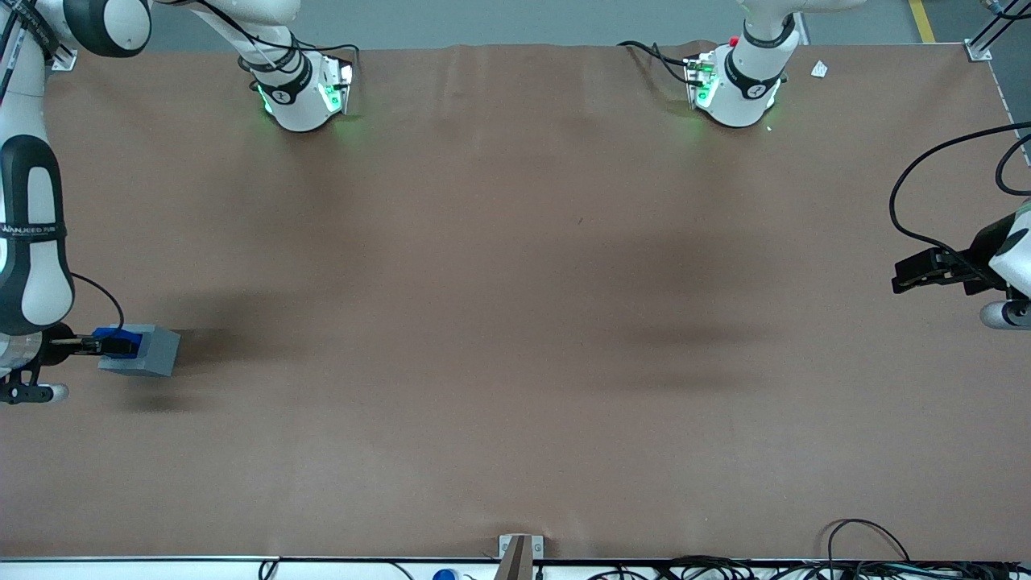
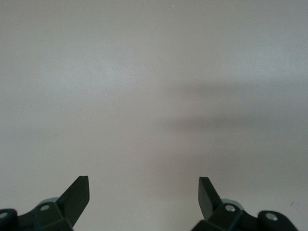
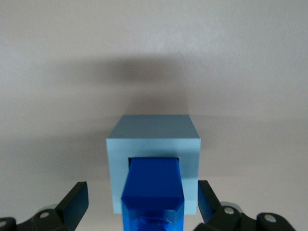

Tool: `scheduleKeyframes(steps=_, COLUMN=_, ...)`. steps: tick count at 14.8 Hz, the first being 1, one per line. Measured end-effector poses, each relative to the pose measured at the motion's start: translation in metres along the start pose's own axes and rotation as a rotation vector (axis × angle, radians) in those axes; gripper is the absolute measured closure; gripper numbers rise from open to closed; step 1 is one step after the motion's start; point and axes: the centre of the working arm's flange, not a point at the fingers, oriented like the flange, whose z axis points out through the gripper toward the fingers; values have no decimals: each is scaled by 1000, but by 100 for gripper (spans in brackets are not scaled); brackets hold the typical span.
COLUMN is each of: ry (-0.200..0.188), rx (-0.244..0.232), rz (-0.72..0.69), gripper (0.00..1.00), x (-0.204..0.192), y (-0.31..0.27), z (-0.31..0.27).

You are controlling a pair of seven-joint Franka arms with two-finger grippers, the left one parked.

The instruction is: Insert blue part into gray base with right arm

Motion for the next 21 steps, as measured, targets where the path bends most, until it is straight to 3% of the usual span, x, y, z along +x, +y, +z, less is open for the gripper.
scheduleKeyframes(steps=3, ry=46, rx=-14, rz=-9, gripper=0, x=5, y=-5, z=-33)
scheduleKeyframes(steps=6, ry=61, rx=-11, rz=-24, gripper=0, x=-6, y=-18, z=-95)
scheduleKeyframes(steps=11, ry=131, rx=-20, rz=-106, gripper=0, x=-39, y=-82, z=-214)
scheduleKeyframes(steps=15, ry=125, rx=-10, rz=-150, gripper=0, x=-81, y=-137, z=-278)
scheduleKeyframes(steps=21, ry=123, rx=7, rz=-99, gripper=0, x=-144, y=-196, z=-332)
